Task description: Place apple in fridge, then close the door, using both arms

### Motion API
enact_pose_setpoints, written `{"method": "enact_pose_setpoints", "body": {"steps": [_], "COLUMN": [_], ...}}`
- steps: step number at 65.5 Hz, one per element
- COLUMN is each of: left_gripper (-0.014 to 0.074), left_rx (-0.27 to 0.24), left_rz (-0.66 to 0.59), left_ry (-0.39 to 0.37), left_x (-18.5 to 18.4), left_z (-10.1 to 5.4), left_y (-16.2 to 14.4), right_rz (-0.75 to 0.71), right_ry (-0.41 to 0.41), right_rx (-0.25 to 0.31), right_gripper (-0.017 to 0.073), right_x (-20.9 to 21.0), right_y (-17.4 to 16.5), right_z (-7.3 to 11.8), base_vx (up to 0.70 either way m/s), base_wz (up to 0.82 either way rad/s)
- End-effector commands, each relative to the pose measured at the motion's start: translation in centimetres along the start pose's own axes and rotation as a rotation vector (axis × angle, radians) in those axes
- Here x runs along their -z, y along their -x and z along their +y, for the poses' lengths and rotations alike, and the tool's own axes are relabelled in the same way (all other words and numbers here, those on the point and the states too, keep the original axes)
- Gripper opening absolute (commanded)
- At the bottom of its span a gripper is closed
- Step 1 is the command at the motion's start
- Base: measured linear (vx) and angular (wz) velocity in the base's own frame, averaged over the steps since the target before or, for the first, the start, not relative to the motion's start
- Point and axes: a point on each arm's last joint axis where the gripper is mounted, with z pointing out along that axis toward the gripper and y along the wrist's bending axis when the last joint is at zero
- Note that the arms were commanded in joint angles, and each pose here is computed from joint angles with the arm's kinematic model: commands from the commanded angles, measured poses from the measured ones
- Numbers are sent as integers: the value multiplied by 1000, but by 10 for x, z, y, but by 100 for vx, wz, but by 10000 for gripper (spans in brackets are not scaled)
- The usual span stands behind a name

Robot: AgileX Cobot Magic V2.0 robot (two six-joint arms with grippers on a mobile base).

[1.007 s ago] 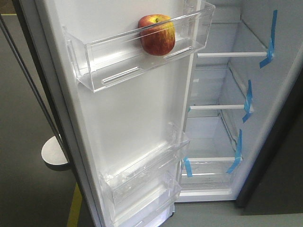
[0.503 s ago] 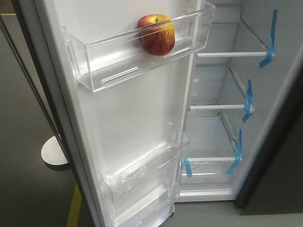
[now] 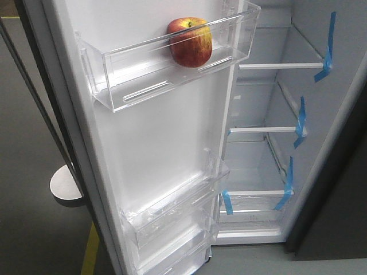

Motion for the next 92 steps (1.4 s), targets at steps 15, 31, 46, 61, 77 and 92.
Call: {"method": "enact_pose_setpoints", "body": {"steps": [15, 31, 46, 61, 77, 92], "left_gripper": [8, 283, 702, 692, 578, 570], "left_rx": [-46, -80, -78, -46, -13, -12], "left_rz": [-132, -121, -83, -161, -89, -18], "left_ry": [-17, -8, 3, -14, 1, 17], "left_x": [-17, -22, -34, -41, -82, -133], "left_z": [-7, -6, -4, -5, -9, -13], "left_y": [30, 28, 23, 28, 45, 61], "right_rz": [-77, -77, -77, -77, -77, -77], "right_ry": [-10, -10, -10, -10, -10, -10], "right_rx": [16, 16, 16, 16, 16, 16], "right_gripper": [474, 474, 474, 474, 474, 474], "right_x": [3, 3, 3, 3, 3, 3], "right_y": [12, 12, 12, 12, 12, 12], "right_z": [-1, -1, -1, -1, -1, -1], "base_vx": [0, 0, 0, 0, 0, 0], "base_wz": [0, 0, 0, 0, 0, 0]}}
